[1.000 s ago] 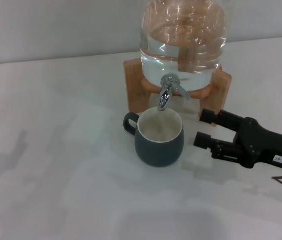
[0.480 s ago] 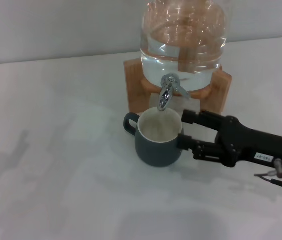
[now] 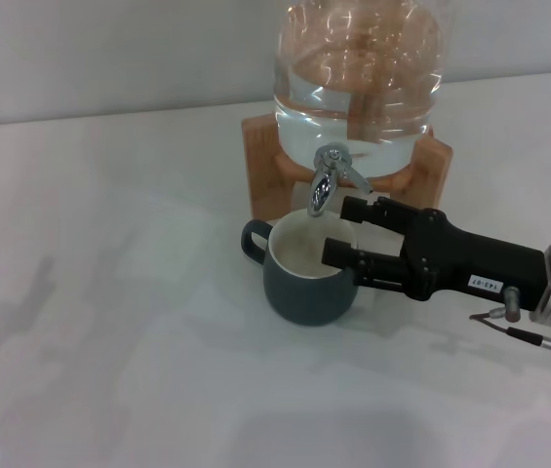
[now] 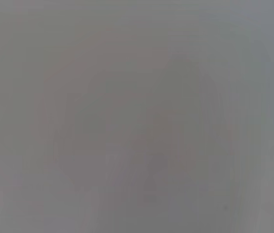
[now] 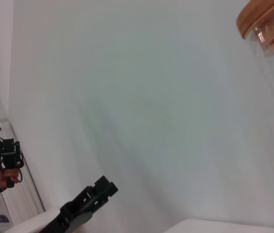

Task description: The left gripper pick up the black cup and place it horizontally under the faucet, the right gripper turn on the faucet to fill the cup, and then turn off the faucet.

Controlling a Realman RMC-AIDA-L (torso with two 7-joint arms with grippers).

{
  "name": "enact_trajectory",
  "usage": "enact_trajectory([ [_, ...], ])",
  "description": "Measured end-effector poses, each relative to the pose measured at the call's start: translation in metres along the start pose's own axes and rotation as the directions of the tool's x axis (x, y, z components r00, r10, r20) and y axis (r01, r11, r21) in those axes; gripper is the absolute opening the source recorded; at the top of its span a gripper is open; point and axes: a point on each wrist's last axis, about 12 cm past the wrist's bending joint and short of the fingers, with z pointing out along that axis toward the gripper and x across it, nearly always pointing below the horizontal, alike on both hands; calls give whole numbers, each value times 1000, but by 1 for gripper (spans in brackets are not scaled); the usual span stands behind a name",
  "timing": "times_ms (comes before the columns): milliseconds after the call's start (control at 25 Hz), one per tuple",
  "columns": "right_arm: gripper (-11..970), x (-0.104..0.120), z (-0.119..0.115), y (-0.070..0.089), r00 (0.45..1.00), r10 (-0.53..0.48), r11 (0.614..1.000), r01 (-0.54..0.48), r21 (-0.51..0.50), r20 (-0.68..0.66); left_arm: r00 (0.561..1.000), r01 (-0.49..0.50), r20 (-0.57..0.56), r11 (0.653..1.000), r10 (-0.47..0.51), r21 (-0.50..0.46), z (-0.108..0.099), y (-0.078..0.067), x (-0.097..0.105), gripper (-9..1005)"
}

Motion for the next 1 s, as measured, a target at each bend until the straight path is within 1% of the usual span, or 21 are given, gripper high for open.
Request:
enact_trajectory([
  [360, 842, -1, -5, 1, 1000, 3, 1000, -3, -4, 13, 1000, -4, -1, 1000, 4, 12, 6, 0, 0, 895],
  [1000, 842, -8, -8, -3, 999, -16, 1000, 15, 18, 39, 1000, 1, -15, 1000, 0, 11, 7, 1, 3, 894],
])
